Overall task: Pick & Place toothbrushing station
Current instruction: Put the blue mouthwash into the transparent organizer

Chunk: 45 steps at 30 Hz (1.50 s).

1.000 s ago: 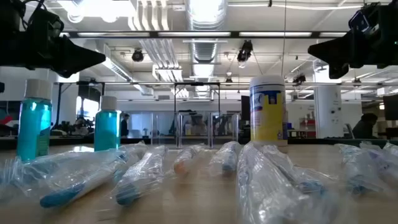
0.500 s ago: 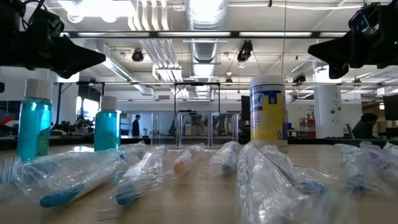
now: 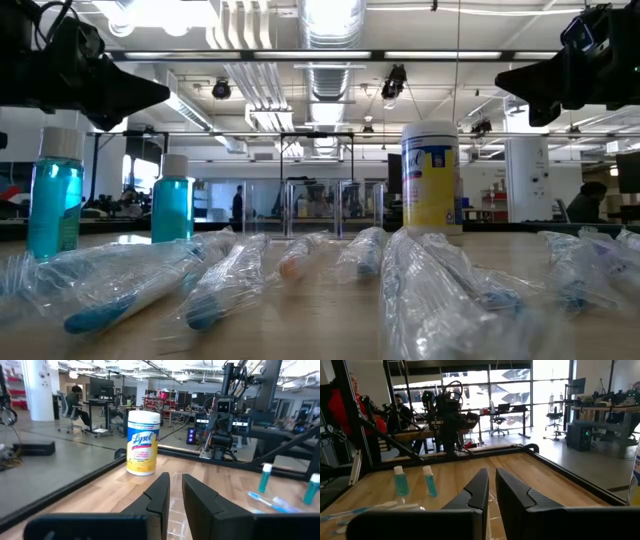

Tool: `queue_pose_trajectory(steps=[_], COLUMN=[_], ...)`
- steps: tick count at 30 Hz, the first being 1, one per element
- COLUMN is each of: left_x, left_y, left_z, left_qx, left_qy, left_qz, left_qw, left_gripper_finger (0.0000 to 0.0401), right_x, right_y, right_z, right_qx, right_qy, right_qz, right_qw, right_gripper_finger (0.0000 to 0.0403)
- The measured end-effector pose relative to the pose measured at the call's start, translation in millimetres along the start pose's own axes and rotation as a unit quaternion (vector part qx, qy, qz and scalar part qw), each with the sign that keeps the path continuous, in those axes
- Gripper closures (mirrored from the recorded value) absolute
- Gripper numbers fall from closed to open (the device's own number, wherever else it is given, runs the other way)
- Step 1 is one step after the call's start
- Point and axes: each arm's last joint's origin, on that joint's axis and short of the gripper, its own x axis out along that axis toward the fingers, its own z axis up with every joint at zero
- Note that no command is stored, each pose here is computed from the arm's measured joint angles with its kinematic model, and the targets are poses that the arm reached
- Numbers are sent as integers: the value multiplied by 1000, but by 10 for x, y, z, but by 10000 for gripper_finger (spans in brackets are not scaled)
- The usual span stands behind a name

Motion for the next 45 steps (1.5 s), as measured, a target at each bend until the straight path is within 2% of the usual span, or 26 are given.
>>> queue_pose_trajectory(steps=[6, 10, 17, 21, 26, 32, 38, 45], left_x=[2, 2, 2, -2, -27, 3, 169, 523], left_y=[-1, -2, -4, -33, -54, -101, -173, -325], left_z=[-2, -3, 0, 65, 292, 648, 972, 1310], left_qx=[-2, -4, -21, -39, -49, -39, -16, 0], left_qy=[1, 2, 1, -25, -51, -46, 9, 73], left_qz=[-1, -2, -5, -50, -66, -66, -34, -12], left_qw=[1000, 1000, 1000, 998, 995, 996, 999, 997], left_gripper_finger=[346, 346, 346, 346, 355, 395, 394, 394], right_x=[0, 0, 0, 0, 0, 0, 0, 0], right_y=[-1, -1, -1, -1, -1, -1, 0, -1], right_z=[0, 0, 0, 0, 0, 0, 0, -6], right_qx=[-6, -39, -38, -38, -46, -59, -66, -78], right_qy=[0, 0, 0, 0, 0, 0, 0, 3], right_qz=[-2, -2, -2, -2, -1, -1, 0, 0], right_qw=[1000, 999, 999, 999, 999, 998, 998, 997], right_gripper_finger=[369, 369, 369, 369, 369, 369, 369, 369])
